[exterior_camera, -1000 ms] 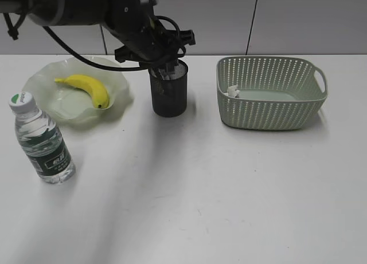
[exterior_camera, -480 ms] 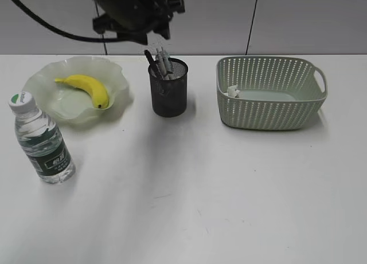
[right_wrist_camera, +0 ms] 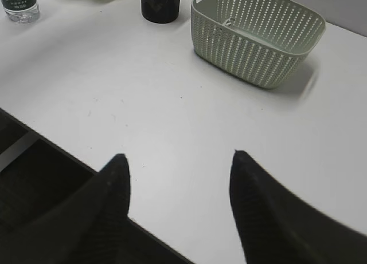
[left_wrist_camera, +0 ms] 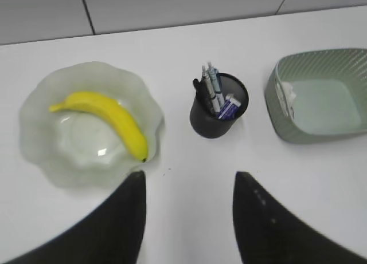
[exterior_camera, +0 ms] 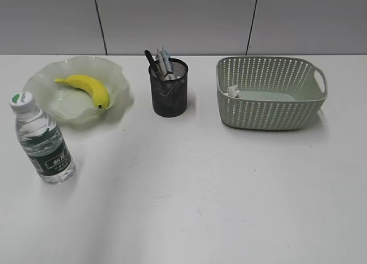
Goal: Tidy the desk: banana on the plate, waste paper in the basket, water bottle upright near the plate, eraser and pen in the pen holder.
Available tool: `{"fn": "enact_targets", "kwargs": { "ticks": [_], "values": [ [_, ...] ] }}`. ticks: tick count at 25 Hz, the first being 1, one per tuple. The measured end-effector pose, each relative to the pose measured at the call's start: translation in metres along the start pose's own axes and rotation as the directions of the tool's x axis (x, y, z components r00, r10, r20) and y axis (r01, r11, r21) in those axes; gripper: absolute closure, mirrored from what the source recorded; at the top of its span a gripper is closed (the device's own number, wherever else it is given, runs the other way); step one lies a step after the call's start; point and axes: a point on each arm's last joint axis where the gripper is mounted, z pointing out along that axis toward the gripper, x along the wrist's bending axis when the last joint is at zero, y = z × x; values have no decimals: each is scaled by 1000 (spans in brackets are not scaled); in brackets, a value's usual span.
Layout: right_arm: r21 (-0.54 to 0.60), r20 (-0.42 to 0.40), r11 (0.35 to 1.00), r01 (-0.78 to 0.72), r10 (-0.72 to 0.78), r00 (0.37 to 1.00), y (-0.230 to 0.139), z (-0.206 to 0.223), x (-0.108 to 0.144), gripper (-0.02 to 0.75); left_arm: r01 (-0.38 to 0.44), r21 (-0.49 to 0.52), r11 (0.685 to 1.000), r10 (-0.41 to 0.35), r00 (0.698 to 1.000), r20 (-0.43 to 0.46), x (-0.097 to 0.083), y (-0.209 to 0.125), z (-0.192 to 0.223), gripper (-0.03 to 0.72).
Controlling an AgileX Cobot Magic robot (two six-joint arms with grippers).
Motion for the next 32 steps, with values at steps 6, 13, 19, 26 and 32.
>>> {"fn": "enact_targets", "kwargs": {
  "ticks": [6, 13, 19, 26, 32],
  "values": [
    [0, 0, 1000, 0, 0, 1000, 0, 0, 0, 292, -63, -155, 986, 72, 996, 52, 28, -38, -101, 319],
    [0, 0, 1000, -1, 1, 1000, 0, 0, 0, 292, -124, -274, 954, 147, 987, 62, 76, -147, -163, 319],
    [0, 0, 1000, -1, 1, 1000, 0, 0, 0, 292, -187, -316, 930, 215, 975, 56, 107, -244, -154, 323],
    [-1, 0, 1000, -1, 1, 1000, 0, 0, 0, 292, -194, -314, 929, 243, 962, 126, 117, -312, -117, 372],
    [-3, 0, 1000, -1, 1, 1000, 0, 0, 0, 292, -215, -325, 921, 269, 954, 130, 113, -312, -94, 406]
  ]
}}
